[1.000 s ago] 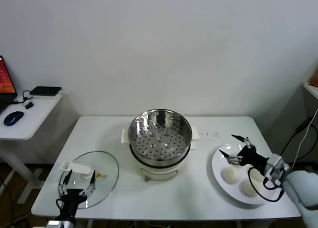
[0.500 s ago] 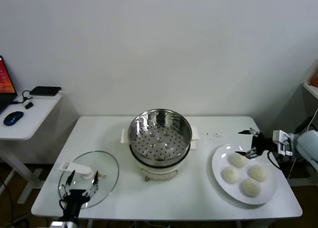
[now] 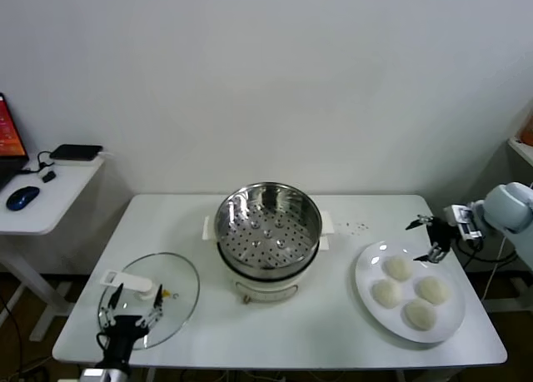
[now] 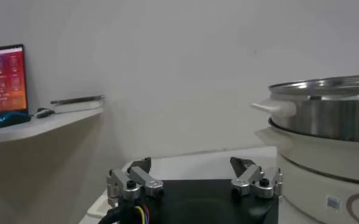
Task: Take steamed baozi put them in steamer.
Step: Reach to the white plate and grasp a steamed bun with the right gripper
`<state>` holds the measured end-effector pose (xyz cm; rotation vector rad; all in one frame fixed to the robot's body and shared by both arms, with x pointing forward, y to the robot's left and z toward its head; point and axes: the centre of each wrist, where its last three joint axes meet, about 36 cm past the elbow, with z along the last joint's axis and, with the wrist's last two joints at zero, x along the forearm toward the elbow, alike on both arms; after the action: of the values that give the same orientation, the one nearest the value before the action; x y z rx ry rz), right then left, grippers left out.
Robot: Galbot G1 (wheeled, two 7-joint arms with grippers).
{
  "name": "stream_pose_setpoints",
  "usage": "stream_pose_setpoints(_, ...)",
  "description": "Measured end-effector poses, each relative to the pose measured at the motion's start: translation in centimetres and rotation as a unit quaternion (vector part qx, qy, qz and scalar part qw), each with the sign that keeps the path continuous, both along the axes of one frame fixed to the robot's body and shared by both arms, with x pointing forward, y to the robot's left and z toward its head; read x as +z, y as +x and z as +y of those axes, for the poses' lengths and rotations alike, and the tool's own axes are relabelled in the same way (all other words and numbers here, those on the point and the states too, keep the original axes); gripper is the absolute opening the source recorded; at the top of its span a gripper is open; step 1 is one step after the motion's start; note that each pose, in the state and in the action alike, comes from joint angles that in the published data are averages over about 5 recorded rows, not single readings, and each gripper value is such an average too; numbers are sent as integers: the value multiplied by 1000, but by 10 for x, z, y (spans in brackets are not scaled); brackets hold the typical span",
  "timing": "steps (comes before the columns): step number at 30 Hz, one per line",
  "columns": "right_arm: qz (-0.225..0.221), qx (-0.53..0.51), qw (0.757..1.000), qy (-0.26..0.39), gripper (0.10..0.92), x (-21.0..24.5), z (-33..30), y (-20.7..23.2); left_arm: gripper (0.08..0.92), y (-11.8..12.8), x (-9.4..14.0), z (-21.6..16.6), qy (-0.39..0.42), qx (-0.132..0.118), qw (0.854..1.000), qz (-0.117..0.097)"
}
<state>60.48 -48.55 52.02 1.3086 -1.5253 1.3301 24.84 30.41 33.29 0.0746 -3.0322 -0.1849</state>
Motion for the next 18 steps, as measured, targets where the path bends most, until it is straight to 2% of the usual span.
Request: stream_pose_setpoints(18, 53, 32, 997, -53, 823, -42, 29, 33, 823, 1, -1, 2, 0, 4, 1000, 5)
